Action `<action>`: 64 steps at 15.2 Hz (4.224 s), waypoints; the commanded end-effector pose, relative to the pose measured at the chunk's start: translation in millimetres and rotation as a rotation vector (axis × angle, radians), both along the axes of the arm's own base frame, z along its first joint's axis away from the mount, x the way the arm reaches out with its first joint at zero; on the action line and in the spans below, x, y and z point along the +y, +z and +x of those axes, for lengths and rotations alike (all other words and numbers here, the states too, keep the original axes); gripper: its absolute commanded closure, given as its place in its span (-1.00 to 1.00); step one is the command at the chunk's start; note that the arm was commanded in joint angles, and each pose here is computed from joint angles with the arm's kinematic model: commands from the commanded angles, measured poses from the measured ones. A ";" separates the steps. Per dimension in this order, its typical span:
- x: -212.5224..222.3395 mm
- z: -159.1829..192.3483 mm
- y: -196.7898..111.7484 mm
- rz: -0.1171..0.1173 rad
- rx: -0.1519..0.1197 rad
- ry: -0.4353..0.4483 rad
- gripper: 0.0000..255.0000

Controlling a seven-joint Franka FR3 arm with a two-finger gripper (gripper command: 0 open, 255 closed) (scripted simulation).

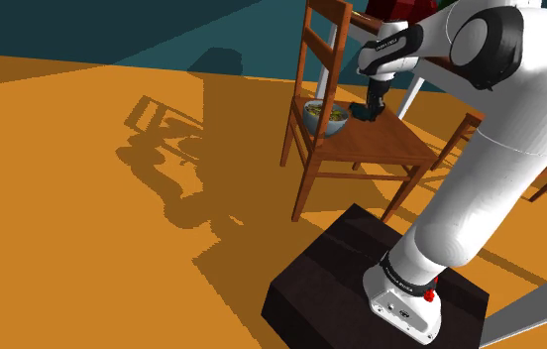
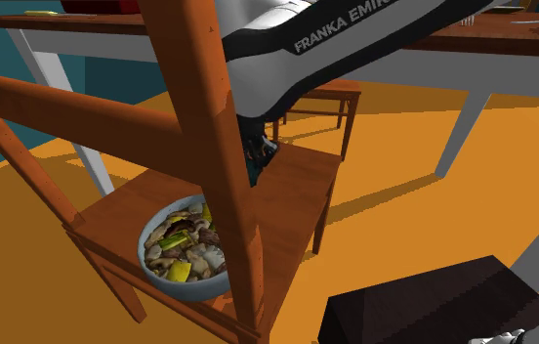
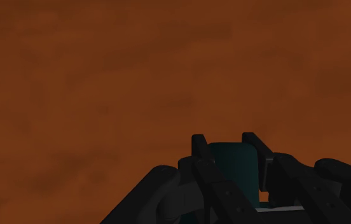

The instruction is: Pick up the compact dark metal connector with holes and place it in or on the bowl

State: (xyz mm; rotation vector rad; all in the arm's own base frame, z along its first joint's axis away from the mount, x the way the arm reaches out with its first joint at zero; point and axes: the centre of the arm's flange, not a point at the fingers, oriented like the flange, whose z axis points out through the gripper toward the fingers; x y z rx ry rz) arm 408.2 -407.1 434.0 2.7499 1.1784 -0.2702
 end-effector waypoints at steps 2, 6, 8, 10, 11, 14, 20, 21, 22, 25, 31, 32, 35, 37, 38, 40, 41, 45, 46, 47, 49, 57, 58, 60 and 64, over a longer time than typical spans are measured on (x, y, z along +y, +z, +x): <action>1.0 0.2 14.9 0.000 0.000 0.000 1.00; 1.0 0.2 36.0 0.000 0.000 0.000 1.00; 1.0 0.2 46.6 0.000 0.000 0.000 1.00; 1.0 0.2 57.1 0.000 0.000 0.000 1.00; 1.0 0.2 62.4 0.000 0.000 0.000 1.00; 1.0 0.2 78.3 0.000 0.000 0.000 1.00; 1.0 0.2 110.0 0.000 0.000 0.000 1.00; 1.0 0.2 114.0 0.000 0.000 0.000 1.00; 12.4 6.9 114.2 0.000 0.000 0.000 1.00; 46.6 26.9 114.9 0.000 0.000 0.000 1.00; 114.9 66.9 116.4 0.000 0.000 0.000 1.00; 126.3 73.5 116.6 0.000 0.000 0.000 1.00; 160.5 93.5 117.3 0.000 0.000 0.000 1.00; 163.6 95.3 112.1 0.000 0.000 0.000 1.00; 163.6 95.3 106.8 0.000 0.000 0.000 1.00; 163.6 95.3 96.3 0.000 0.000 0.000 1.00; 163.6 95.3 91.0 0.000 0.000 0.000 1.00; 163.6 95.3 69.9 0.000 0.000 0.000 1.00; 163.6 95.3 64.6 0.000 0.000 0.000 1.00; 163.6 95.3 59.3 0.000 0.000 0.000 1.00; 163.6 95.3 44.0 0.000 0.000 0.000 1.00; 163.6 95.3 44.0 0.000 0.000 0.000 1.00; 168.0 93.3 46.9 -0.002 -0.003 0.000 -1.00; 164.7 104.3 28.9 0.006 0.002 0.002 -1.00; 166.2 96.8 56.8 0.000 0.000 0.000 -1.00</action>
